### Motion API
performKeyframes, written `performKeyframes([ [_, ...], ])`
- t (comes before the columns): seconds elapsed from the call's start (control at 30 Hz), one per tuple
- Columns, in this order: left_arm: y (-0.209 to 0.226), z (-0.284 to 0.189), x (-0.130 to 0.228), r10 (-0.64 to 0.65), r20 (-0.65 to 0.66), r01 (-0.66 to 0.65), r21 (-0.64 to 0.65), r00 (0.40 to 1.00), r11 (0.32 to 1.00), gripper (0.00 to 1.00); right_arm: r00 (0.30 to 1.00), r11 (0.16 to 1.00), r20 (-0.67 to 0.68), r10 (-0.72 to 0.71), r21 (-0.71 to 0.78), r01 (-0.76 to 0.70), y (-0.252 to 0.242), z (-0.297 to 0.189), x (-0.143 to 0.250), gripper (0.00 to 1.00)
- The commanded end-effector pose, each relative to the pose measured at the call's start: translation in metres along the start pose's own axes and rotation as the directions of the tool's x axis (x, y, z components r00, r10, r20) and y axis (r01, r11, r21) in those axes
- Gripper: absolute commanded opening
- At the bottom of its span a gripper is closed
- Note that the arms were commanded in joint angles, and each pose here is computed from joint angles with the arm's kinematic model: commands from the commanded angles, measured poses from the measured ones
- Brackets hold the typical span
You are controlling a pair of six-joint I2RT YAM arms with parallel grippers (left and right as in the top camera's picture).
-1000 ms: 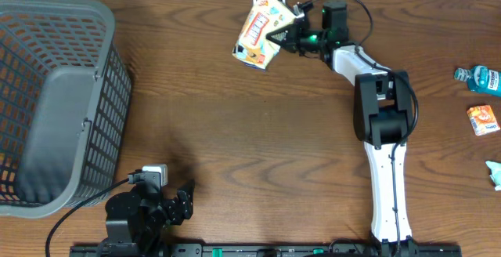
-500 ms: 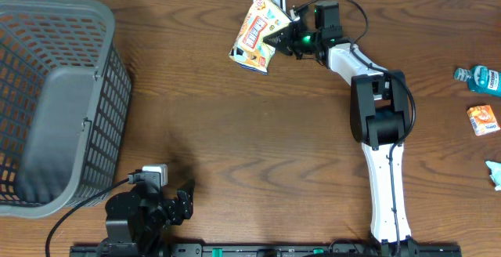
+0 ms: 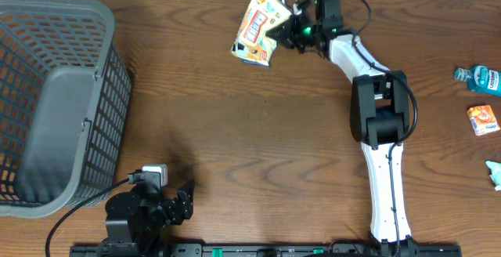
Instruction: Scan the item barcode
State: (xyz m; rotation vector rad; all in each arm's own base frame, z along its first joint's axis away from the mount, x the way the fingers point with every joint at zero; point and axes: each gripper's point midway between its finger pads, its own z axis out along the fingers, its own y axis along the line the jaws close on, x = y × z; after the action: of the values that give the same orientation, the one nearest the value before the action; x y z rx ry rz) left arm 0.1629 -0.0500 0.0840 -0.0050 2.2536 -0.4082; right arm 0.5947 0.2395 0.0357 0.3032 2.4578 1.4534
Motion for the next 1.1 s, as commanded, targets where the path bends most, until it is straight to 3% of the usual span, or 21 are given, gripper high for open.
performKeyframes([
  [0.0, -0.002, -0.001, 0.002, -0.009, -0.009, 0.009, 0.010, 1.000, 1.000, 0.80, 0.996, 0.999, 0.085, -0.003, 0.042, -0.001, 0.010, -0.014, -0.030, 0.01],
  [0.37, -0.002, -0.001, 0.002, -0.009, -0.009, 0.009, 0.010, 1.000, 1.000, 0.80, 0.993, 0.990, 0.116, 0.013, 0.139, -0.029, 0.015, -0.022, -0.035, 0.01],
  [0.73, -0.002, -0.001, 0.002, -0.009, -0.009, 0.009, 0.010, 1.000, 1.000, 0.80, 0.993, 0.953, -0.012, 0.120, 0.281, -0.112, -0.014, -0.015, 0.015, 0.01],
  [0.87, -0.002, -0.001, 0.002, -0.009, -0.009, 0.009, 0.010, 1.000, 1.000, 0.81, 0.998, 0.902, 0.007, 0.065, 0.428, -0.062, -0.018, -0.044, 0.018, 0.01],
  [1.07, -0.002, -0.001, 0.003, -0.009, -0.010, 0.009, 0.010, 1.000, 1.000, 0.80, 0.987, 0.830, 0.039, -0.157, 0.546, 0.111, 0.046, -0.124, 0.011, 0.01],
])
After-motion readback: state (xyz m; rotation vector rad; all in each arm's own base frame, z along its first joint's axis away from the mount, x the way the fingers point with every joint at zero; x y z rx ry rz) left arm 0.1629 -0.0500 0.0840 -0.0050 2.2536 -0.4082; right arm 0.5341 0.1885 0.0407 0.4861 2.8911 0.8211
